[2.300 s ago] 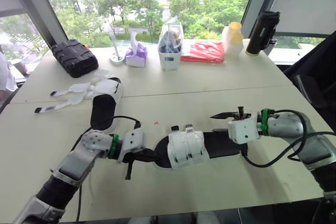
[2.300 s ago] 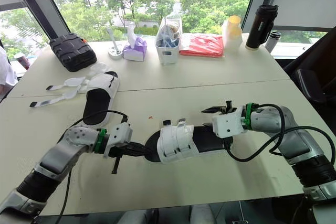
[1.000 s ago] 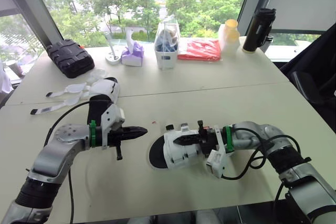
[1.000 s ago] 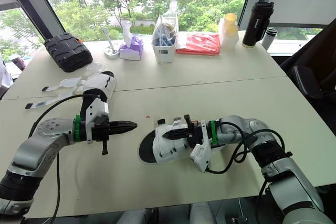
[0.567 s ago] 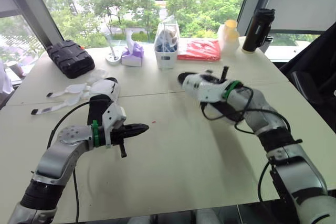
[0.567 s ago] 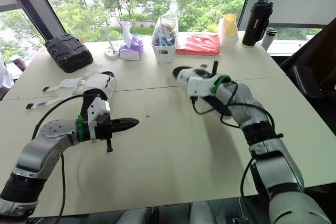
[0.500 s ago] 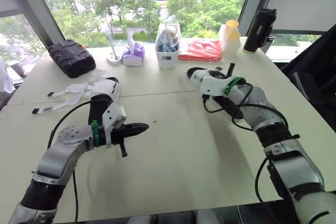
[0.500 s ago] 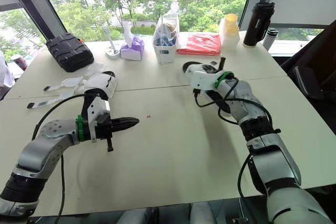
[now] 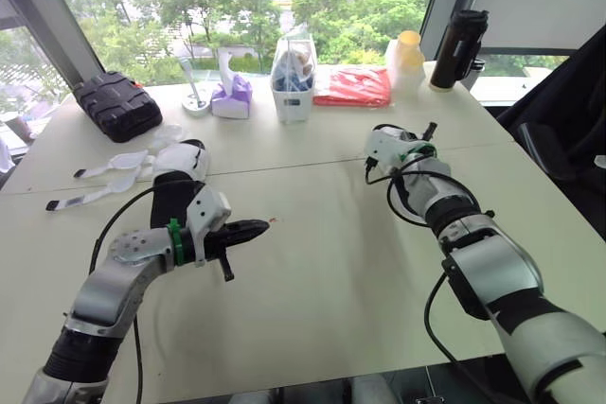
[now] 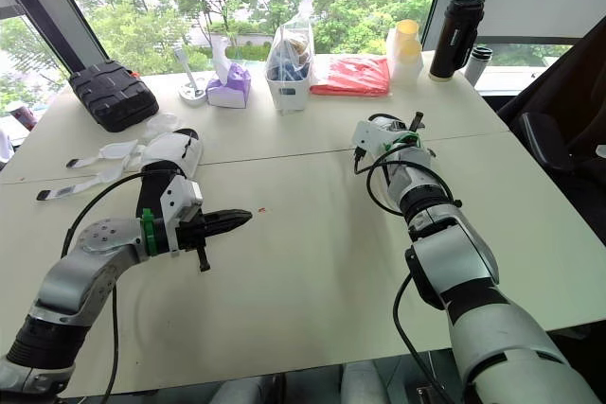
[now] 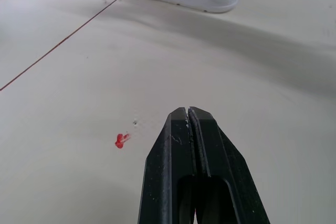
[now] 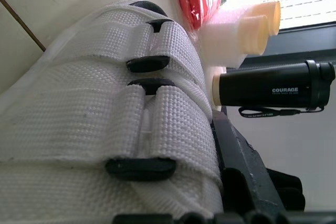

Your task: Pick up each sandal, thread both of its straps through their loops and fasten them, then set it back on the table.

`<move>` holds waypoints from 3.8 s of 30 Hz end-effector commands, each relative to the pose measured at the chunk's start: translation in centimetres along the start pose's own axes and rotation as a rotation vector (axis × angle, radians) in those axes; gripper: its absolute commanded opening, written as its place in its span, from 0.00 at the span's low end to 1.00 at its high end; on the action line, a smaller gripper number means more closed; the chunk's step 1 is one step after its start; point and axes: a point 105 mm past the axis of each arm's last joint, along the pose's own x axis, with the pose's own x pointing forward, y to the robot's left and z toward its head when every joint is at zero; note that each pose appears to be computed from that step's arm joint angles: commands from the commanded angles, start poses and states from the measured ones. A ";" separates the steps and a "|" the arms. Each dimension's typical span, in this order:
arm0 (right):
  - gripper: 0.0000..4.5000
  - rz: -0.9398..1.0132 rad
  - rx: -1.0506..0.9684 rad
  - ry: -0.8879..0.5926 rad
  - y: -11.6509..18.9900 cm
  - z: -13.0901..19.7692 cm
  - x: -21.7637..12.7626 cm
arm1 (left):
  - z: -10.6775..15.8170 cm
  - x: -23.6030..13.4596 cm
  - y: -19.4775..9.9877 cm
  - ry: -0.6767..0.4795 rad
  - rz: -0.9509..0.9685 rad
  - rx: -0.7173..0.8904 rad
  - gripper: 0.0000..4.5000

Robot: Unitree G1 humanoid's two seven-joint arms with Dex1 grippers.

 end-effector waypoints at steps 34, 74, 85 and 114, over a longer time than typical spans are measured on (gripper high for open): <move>1.00 1.105 0.795 -0.759 -0.1 5.6 -20.5 | 1.4 -6.2 7.8 0.217 0.645 0.771 0.12; 1.00 1.008 0.731 -0.706 2.1 7.7 -18.6 | -3.0 -2.9 20.0 0.644 0.870 0.860 0.68; 1.00 0.974 0.745 -0.690 2.0 7.6 -18.2 | -2.5 -2.2 19.5 0.572 0.857 0.895 0.00; 1.00 0.844 0.674 -0.623 0.5 4.0 -15.4 | 1.4 3.7 -0.2 -0.234 -0.526 1.420 0.00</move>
